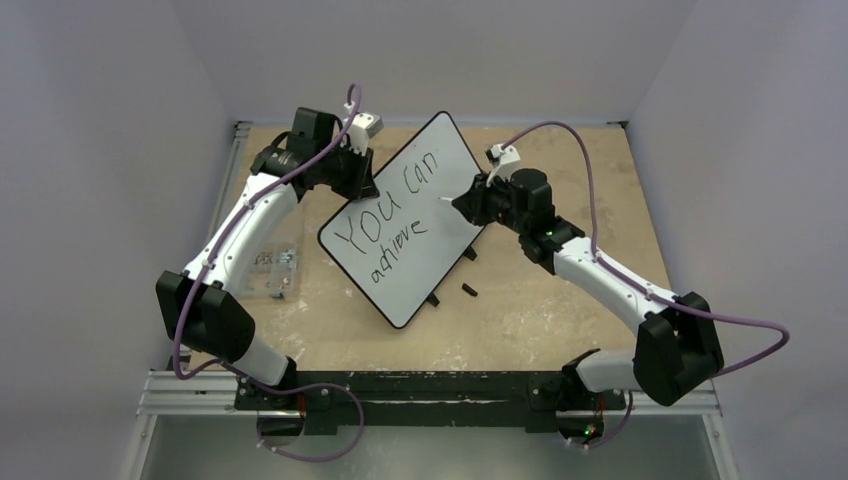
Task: Write a sentence on the whiteboard
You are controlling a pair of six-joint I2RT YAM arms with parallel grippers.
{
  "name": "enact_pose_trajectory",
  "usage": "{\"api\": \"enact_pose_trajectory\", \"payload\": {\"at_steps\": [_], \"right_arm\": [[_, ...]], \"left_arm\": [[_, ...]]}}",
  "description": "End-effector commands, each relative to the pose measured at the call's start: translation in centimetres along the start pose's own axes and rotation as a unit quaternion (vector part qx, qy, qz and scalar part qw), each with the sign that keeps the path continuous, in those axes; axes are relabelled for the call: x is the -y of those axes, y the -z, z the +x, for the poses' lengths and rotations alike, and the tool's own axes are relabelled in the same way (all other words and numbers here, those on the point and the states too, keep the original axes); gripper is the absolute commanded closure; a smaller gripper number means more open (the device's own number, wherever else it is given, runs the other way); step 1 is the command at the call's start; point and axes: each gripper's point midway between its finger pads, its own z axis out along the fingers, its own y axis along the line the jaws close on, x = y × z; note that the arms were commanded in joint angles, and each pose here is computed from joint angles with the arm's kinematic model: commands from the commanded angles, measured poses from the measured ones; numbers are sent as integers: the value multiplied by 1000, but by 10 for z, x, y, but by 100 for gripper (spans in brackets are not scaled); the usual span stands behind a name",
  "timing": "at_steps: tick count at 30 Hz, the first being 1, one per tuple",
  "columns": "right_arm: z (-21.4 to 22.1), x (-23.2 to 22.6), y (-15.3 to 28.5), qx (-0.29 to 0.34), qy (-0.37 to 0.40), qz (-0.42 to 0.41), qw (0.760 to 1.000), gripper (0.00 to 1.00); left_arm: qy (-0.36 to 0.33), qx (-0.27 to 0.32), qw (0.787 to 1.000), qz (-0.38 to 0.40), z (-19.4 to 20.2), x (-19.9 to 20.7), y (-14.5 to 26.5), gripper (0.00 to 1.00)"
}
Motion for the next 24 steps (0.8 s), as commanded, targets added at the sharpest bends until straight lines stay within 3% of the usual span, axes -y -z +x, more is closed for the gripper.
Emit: {"api": "enact_pose_trajectory", "payload": {"at_steps": [1,24], "right_arm": [[-25,-10,7,54,15,-53,997,100],[-9,-20,-1,45,5,-104,994,100]], "left_arm": [[-72,-17,993,-90,4,-36,4,100],[-75,-20,993,-86,5,-33,1,100]]}}
